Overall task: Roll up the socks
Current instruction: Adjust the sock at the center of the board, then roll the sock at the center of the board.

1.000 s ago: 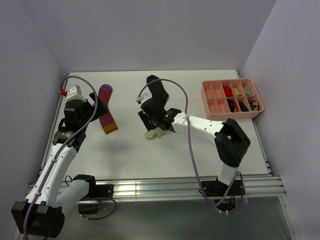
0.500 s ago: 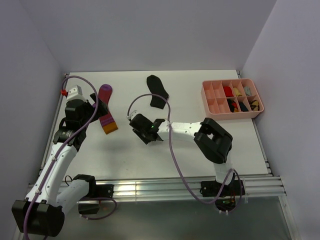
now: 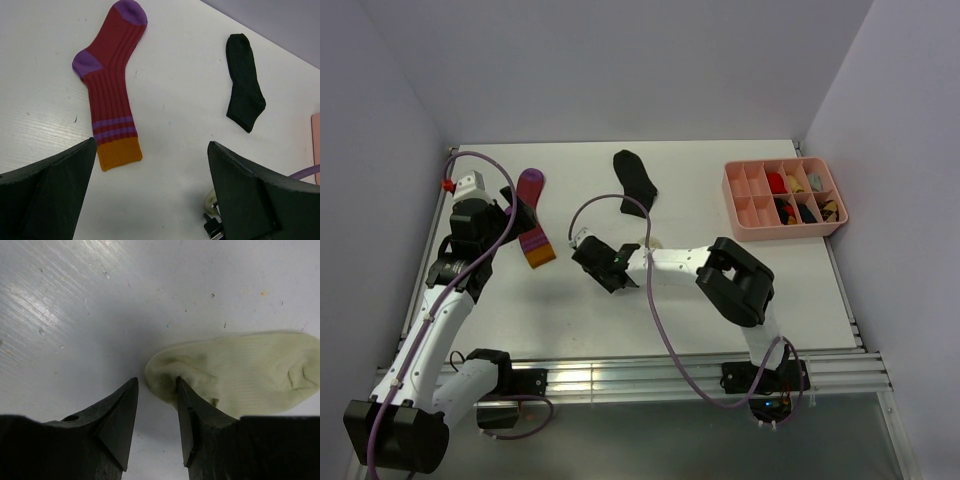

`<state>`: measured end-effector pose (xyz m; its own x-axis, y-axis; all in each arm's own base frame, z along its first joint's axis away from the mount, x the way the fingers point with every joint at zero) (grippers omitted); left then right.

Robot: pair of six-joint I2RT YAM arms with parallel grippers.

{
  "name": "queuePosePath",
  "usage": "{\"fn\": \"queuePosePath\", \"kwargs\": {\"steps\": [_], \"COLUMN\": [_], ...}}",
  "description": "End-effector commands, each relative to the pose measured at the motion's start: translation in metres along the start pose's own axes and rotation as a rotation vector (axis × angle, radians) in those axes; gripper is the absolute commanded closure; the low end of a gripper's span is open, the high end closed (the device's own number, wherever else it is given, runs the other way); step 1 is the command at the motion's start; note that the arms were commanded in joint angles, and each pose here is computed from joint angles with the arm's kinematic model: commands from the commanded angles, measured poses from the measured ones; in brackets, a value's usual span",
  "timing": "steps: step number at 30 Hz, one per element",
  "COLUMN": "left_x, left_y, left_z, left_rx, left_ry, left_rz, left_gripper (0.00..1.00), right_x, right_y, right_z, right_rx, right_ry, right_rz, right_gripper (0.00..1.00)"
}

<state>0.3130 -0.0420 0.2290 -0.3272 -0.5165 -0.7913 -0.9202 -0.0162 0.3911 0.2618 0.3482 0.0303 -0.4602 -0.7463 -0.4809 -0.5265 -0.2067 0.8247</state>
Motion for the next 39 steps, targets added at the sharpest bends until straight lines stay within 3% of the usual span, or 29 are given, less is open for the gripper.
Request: {"fn": "queuePosePath", "kwargs": {"steps": [1,5,8,16,23,27,39], "left_x": [-0.008,-0.007,-0.005,0.009,0.056,0.097,0.163], "left_y": [0.002,0.002,0.001,0.001,0.0,-0.007,-0.019], "left_z": [-0.007,-0.007,-0.009,-0.029,-0.054,-0.055,-0.069], "left_rx": [0.027,0.028,0.04,0.136,0.178,0.152,0.122], "left_ry": [0.004,0.006,0.006,0.037,0.056,0.138,0.253], "left_rz": [-0.018,-0.016,-0.004,0.07,0.169,0.243,0.328], "left_gripper": [0.01,0.0,0.01,0.04,0.03,0.06,0.09], "right_x": [-0.011,-0.004,0.002,0.002,-0.009,-0.013,-0.011], "right_y": [0.001,-0.004,-0.008,-0.007,0.003,0.011,0.012], "right_z": [-0.001,0.001,0.002,0.013,0.013,0.01,-0.011], "right_rx": [0.037,0.038,0.042,-0.064,-0.279,-0.437,-0.865], "right_ry": [0.013,0.015,0.014,-0.048,-0.195,-0.313,-0.644], "right_rz": [-0.017,0.002,0.019,-0.015,-0.07,-0.1,-0.12], "right_gripper": [0.55,0.6,0.74,0.99,1.0,1.0,1.0]}}
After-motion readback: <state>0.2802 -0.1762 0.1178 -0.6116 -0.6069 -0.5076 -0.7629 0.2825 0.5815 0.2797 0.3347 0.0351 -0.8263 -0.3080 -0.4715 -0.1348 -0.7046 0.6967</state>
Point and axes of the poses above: each gripper's point midway between its finger pads, its own y axis back along the fingers, its own z axis along the line the jaws close on, x = y × z, the point moved 1 cm from there along y, back along the fingers, and after that the axes turned 5 degrees about y, right-handed, at the moved point
